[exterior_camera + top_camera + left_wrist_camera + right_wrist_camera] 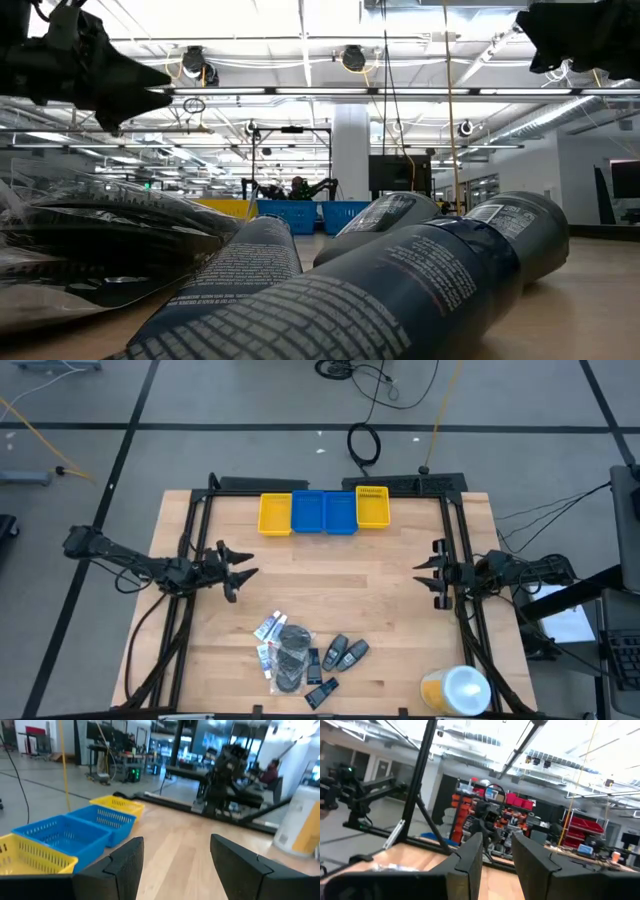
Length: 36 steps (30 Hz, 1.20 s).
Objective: Pick & Place Travel size toiletries
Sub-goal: Put the black deodorant into the left blue bin
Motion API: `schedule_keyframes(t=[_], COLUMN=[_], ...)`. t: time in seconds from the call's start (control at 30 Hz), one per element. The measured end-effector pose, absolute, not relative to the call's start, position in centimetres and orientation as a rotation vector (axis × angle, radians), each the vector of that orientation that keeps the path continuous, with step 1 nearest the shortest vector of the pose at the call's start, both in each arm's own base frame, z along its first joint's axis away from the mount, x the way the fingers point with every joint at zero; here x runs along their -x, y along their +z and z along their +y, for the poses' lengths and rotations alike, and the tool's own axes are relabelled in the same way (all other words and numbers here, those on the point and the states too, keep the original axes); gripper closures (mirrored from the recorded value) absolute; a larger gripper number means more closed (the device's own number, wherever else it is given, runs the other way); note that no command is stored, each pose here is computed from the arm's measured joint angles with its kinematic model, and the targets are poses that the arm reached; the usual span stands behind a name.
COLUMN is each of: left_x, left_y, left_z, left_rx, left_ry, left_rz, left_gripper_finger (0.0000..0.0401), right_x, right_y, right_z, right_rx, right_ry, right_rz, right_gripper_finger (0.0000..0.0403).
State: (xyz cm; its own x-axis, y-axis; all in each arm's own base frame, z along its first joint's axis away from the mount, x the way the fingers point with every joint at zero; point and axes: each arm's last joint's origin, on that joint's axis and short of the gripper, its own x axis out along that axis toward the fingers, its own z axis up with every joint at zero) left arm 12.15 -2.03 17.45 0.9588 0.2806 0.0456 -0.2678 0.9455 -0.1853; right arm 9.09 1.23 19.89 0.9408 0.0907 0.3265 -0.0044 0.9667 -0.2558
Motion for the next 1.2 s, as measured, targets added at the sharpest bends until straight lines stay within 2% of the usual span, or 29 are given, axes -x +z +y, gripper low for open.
schedule_keyframes(t=[0.43,0.7,0.93,1.2], left_x=[-12.1,-12.8,-16.6,-22.8], left_y=[17.9,19.6,22.5,21.9], left_z=[-2.0,-2.3,-3.7,-6.0], left_rx=[0.321,0.362,0.180,0.097], left_ry=[0.267,0.225,0.141,0.042], left_rz=[-0.138,-0.171,-0.066,0.120], left_gripper_finger=[0.0171,0.0171,0.0171,0.0171], right_x=[-9.5,-11.2,-13.6,-16.5], right_y=[19.6,18.2,20.2,21.3], right_z=[1.2,1.4,1.9,3.3], right_rx=[0.139,0.063,0.059,0.030], right_ry=[0.042,0.049,0.106,0.204], right_rz=[-0.300,-0.078,0.030,0.164], right_gripper_finger=[0.0303,0.0303,0.0303,0.0292])
